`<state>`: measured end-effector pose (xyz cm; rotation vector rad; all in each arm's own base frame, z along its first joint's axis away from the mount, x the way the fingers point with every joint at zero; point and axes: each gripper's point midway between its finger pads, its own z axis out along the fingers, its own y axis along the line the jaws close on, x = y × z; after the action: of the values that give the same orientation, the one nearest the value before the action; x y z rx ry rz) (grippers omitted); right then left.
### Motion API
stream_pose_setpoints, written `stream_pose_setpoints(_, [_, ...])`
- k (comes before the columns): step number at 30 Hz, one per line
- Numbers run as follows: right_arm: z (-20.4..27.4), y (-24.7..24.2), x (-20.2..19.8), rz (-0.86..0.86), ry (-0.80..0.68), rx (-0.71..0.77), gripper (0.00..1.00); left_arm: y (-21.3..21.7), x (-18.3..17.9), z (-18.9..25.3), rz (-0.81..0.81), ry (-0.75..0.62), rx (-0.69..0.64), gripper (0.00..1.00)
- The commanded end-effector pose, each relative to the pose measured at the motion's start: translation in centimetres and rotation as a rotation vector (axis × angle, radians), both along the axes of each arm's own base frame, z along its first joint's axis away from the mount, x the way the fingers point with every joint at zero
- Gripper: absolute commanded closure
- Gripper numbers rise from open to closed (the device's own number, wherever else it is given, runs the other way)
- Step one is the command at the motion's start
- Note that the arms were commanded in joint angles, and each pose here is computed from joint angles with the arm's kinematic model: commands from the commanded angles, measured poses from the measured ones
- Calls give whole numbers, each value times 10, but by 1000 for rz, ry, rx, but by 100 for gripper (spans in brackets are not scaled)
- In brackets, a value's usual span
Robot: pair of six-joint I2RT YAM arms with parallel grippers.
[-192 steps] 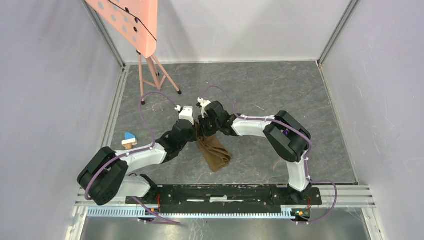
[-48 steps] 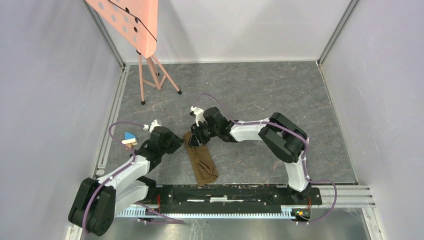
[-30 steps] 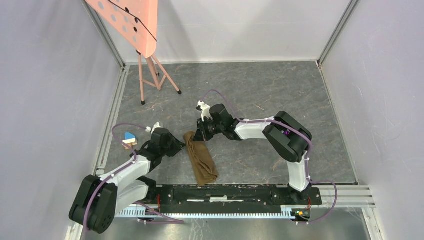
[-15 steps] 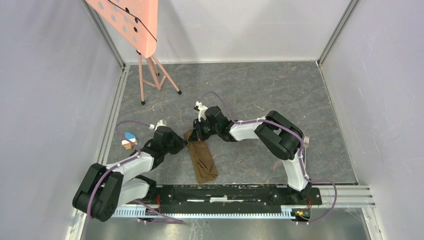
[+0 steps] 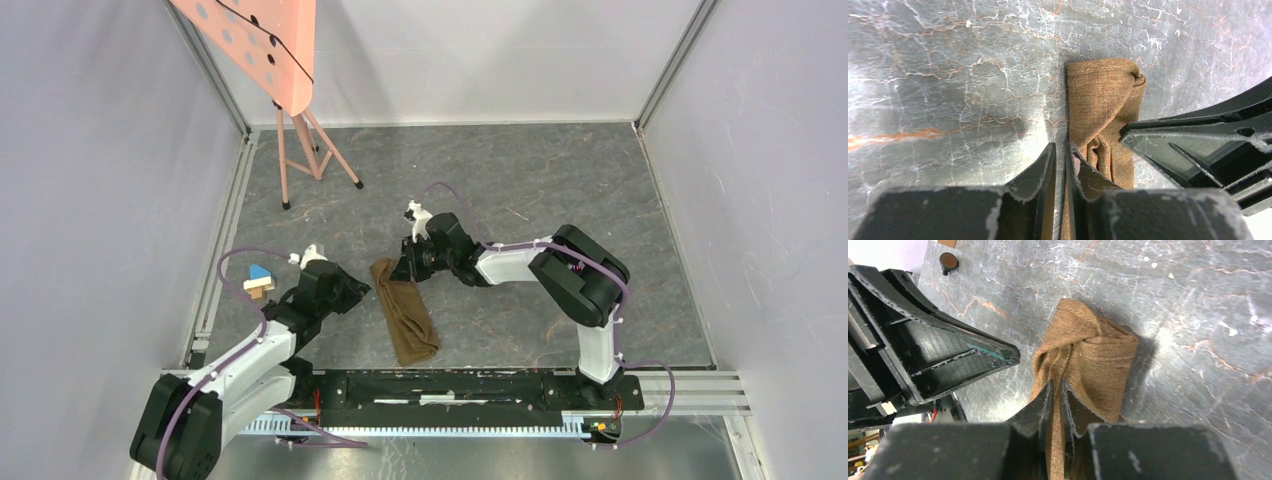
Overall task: Fold the napkin into a case and place the utensils inside
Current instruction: Grasp the top corner of the smaller rectangle folded napkin from the folded napkin.
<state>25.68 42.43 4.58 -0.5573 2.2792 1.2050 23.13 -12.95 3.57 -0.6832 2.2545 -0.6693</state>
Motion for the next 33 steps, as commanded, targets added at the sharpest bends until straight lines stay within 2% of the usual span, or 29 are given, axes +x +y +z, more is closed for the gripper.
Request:
stream_pose_setpoints(1, [14, -3, 5, -1, -20, 38, 91, 11, 3, 13, 16, -22, 67, 80])
stream_pose_setpoints(5, [14, 6, 6, 3, -4, 65, 96, 8, 11, 27, -2, -54, 78, 80])
stream_pose_setpoints(12, [4, 28, 12, -2, 44, 92, 98, 0, 24, 37, -33, -77, 79, 80])
stream_pose_setpoints(16, [-1, 41, 16, -27, 92, 160, 98, 1, 28, 32, -39, -77, 100, 79])
stream_pose_setpoints(25, [-7, 14, 4, 39, 36, 32, 86, -4, 48, 46, -84, -112, 141, 76])
stream_pose_setpoints(27, [-7, 11, 2, 36, 29, 32, 88, -9, 52, 49, -95, -125, 133, 76])
stream_pose_setpoints(30, [-13, 10, 0, 30, 43, 32, 98, -18, 59, 55, -126, -153, 108, 77])
stream_pose_setpoints(33, [-19, 12, 2, 17, 54, 36, 100, -27, 63, 53, -168, -152, 88, 80])
